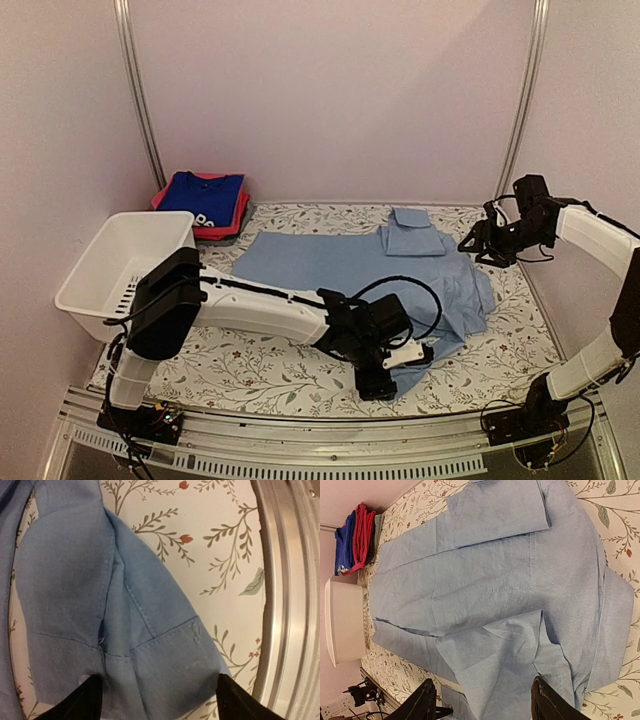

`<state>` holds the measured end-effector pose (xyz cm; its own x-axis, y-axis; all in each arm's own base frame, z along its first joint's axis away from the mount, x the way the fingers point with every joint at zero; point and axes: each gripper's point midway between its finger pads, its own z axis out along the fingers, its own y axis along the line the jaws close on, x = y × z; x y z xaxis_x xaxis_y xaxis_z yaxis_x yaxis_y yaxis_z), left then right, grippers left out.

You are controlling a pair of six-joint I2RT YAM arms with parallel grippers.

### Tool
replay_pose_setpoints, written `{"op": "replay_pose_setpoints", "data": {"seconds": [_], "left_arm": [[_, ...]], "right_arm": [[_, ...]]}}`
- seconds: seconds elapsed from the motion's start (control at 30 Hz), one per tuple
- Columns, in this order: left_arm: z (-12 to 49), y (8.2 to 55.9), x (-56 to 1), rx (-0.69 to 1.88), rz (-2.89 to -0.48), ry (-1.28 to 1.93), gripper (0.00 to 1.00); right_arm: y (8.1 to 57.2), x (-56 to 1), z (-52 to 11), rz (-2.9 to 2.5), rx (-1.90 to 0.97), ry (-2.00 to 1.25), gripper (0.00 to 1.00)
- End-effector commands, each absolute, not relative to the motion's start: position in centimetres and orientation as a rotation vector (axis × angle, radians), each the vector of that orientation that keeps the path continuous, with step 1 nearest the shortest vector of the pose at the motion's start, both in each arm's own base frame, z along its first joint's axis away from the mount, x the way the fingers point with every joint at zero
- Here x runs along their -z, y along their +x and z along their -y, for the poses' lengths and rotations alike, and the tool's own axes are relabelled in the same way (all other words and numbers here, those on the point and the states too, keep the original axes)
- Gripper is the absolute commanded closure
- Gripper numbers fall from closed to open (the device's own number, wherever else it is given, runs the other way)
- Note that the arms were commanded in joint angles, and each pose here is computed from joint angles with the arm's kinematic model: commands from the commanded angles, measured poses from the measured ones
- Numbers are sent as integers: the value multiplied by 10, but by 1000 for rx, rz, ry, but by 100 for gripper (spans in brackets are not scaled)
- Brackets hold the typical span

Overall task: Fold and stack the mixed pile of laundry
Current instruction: Fold the flattened shirt at the center of the board, then adjust the 1/3-folded shirt at the center of the board.

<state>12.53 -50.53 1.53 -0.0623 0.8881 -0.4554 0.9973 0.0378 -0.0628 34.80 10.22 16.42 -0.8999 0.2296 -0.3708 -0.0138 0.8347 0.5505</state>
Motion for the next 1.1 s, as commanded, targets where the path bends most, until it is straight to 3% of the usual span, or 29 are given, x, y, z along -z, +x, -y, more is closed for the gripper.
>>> {"op": "replay_pose_setpoints", "data": {"seconds": [0.0,0.17,0.23,0.47,0.6,0.77,0.9,1.07], "left_arm": [[503,138,14,375,-2101,1939,31],[506,139,8,386,-2182,1923,89],[520,148,-30,509,-2164,1843,100],[543,231,-212,1051,-2044,1345,100],[530,282,-287,1333,-1989,1005,100],[491,348,-332,1686,-1954,502,100],[462,384,-363,1761,-1861,212,100],[454,423,-331,1837,-2052,-202,100]], "right_arm": [[352,-177,-105,-2554,-809,107,36],[358,-187,-105,-2523,-821,88,36],[365,-197,-106,-2492,-825,68,36],[402,-255,-107,-2333,-795,-14,38],[417,-278,-105,-2271,-757,-51,37],[425,-305,-101,-2175,-685,-110,30],[423,-324,-110,-2082,-701,-192,29],[408,-339,-157,-1965,-700,-438,29]]}}
